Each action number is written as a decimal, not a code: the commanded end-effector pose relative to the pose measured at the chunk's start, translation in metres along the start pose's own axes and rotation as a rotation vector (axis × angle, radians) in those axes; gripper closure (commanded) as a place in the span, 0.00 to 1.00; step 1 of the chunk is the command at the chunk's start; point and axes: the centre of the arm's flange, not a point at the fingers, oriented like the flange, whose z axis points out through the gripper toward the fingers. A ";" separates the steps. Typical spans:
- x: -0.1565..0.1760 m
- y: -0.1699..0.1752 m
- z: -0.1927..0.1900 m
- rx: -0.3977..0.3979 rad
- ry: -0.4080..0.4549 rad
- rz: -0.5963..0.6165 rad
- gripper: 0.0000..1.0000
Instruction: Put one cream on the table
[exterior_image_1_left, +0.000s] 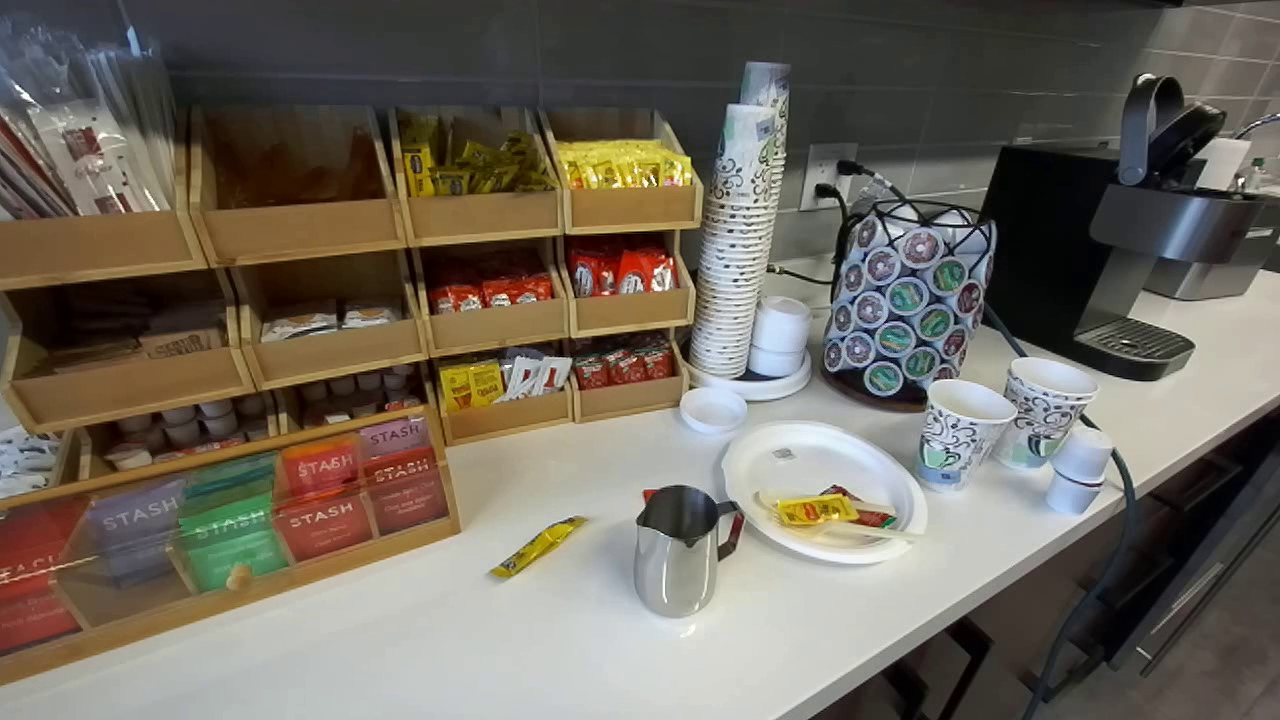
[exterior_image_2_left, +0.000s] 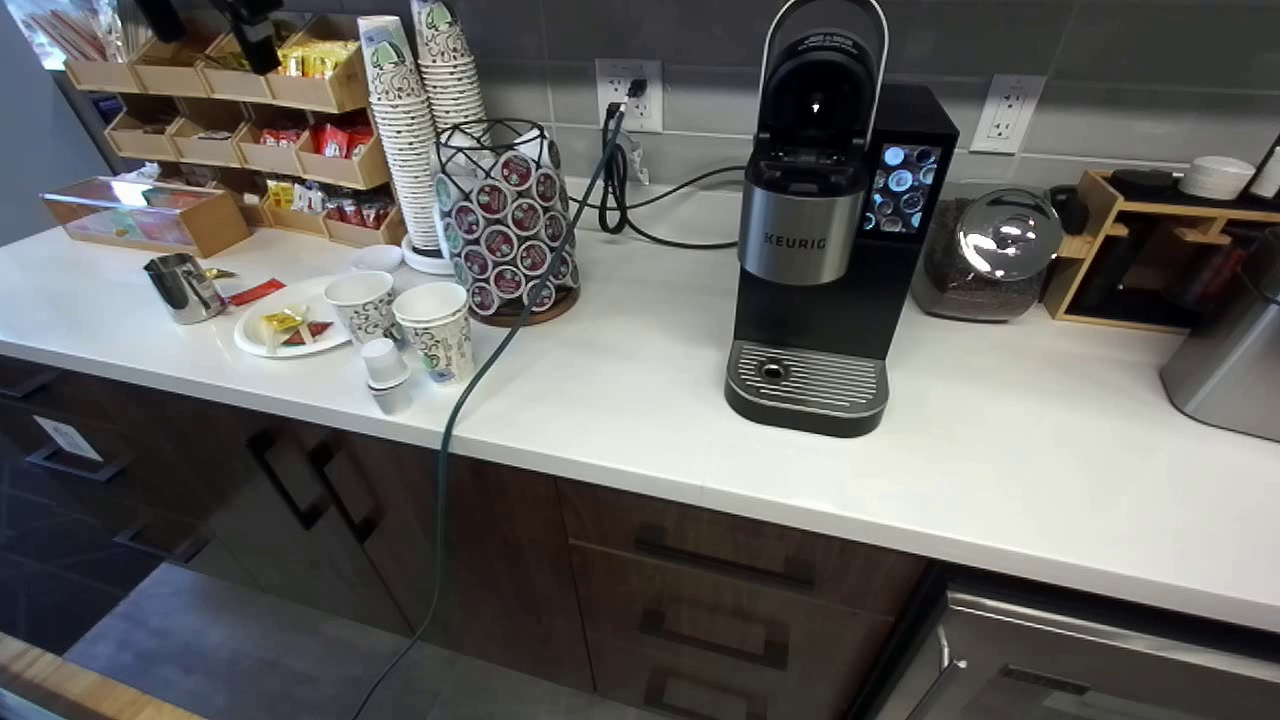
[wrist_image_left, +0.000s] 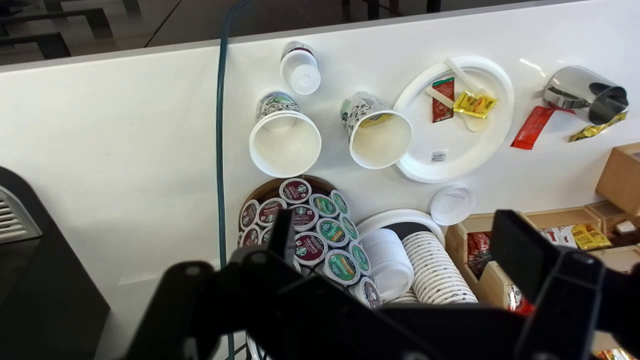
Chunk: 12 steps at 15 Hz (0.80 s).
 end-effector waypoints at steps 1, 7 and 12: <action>0.000 0.000 0.000 0.000 0.000 0.000 0.00; 0.001 -0.005 0.001 -0.011 0.027 0.039 0.00; 0.052 -0.038 0.045 0.010 0.080 0.191 0.00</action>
